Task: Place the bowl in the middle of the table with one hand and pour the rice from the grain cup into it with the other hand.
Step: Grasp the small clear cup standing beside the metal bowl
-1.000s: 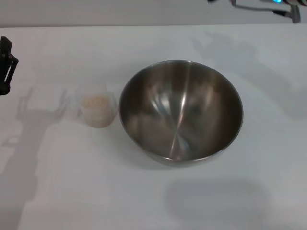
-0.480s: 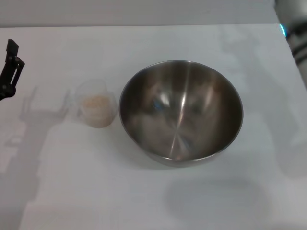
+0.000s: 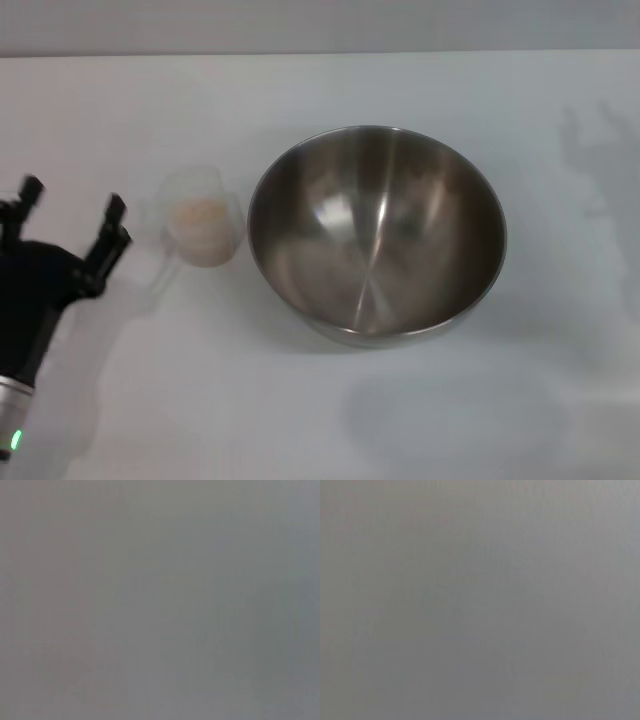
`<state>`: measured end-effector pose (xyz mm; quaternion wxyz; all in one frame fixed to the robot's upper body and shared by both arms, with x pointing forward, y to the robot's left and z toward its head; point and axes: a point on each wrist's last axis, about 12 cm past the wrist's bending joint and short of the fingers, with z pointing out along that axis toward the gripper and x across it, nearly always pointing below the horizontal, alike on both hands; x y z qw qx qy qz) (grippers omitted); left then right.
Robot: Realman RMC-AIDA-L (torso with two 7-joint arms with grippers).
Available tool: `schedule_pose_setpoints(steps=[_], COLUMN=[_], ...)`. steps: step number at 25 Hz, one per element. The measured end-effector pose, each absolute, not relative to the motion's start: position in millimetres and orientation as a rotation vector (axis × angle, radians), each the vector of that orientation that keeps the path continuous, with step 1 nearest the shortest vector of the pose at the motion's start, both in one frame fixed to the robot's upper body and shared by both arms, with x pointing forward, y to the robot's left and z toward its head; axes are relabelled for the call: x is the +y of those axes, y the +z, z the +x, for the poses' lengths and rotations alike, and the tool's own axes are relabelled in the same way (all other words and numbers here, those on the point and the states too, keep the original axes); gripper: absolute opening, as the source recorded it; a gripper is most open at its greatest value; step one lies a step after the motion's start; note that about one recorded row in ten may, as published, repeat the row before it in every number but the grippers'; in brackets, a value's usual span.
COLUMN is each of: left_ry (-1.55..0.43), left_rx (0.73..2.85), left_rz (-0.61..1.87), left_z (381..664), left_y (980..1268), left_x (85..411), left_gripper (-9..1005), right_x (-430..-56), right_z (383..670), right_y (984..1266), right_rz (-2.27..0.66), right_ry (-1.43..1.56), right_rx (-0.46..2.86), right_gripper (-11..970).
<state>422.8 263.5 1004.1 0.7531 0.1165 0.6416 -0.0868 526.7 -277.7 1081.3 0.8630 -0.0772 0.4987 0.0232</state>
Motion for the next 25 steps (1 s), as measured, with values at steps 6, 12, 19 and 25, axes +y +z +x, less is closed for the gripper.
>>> schedule_pose_setpoints(steps=[6,12,19,25], left_ry=[-0.191,-0.196,-0.188,-0.173], left_rx=[1.566,1.598,1.621,1.634], left_rz=[0.290,0.311,0.323,0.323], left_z=[425.2,431.9,447.7,459.9], left_y=[985.1,982.3,982.9,984.2], left_x=[259.7,256.7,254.6,254.9], left_gripper=[747,744,740,736], right_x=[-287.9,-291.3,-297.1,-299.4], right_z=[524.8,523.9,522.1,520.6], right_y=[1076.2,1075.2,1073.8,1073.0], right_rz=[-0.150,-0.151,-0.138,-0.130], right_ry=[0.011,-0.006,-0.023,-0.030], right_rx=[1.076,1.080,1.087,1.090], right_gripper=[429,429,430,429])
